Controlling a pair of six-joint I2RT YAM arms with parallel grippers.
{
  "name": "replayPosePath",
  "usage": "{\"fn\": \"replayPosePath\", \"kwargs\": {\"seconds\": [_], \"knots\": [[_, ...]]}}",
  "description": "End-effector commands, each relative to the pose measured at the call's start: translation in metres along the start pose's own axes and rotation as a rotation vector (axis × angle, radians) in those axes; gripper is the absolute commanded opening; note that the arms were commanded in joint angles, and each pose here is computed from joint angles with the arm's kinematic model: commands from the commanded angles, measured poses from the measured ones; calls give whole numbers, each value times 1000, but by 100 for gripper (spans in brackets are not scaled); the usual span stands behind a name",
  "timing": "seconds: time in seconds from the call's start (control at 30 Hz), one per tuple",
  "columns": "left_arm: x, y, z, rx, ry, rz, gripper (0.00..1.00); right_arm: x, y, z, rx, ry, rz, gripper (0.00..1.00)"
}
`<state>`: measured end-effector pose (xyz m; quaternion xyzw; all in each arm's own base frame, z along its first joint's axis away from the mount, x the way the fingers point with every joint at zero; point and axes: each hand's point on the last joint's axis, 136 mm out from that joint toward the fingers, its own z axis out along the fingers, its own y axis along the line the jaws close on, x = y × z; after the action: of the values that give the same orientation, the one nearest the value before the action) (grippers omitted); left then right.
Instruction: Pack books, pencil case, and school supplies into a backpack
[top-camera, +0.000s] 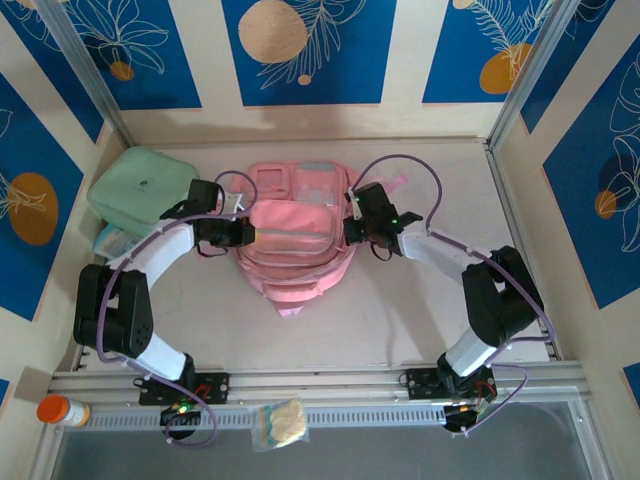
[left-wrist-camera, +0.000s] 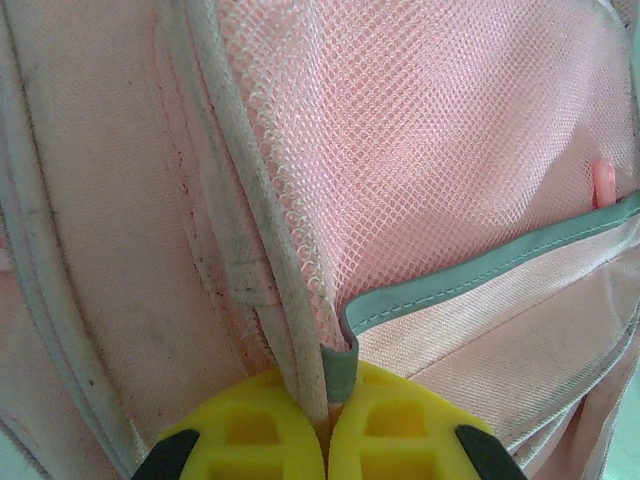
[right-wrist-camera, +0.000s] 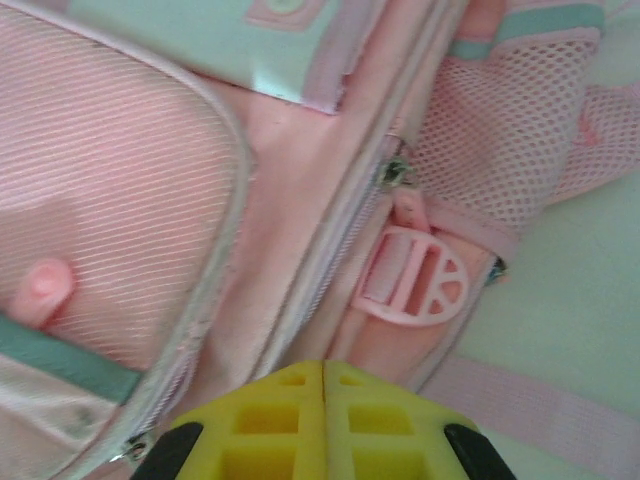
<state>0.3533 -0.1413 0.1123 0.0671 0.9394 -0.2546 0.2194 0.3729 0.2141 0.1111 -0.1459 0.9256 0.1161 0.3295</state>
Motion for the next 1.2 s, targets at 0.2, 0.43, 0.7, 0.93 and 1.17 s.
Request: {"fn": "replayPosePath", "kwargs": {"seconds": [0.2,0.43,0.7,0.93,1.17], "knots": [[-20,13,-11,-75,-24,3,25,8,34,-12,-216,30,-74,18],[-29,-14,-46,21,-200,-321,53,30,55,-5,-288,74,-305,29],[-10,-82,-29,111,-271,-468,60,39,51,-1,-302,63,-489,32],[-13,-105,23,153,-258,-551,57,47,54,6,-348,98,-532,34],[14,-64,51,-76,-188,-519,49,42,40,18,-299,92,-548,31]]}}
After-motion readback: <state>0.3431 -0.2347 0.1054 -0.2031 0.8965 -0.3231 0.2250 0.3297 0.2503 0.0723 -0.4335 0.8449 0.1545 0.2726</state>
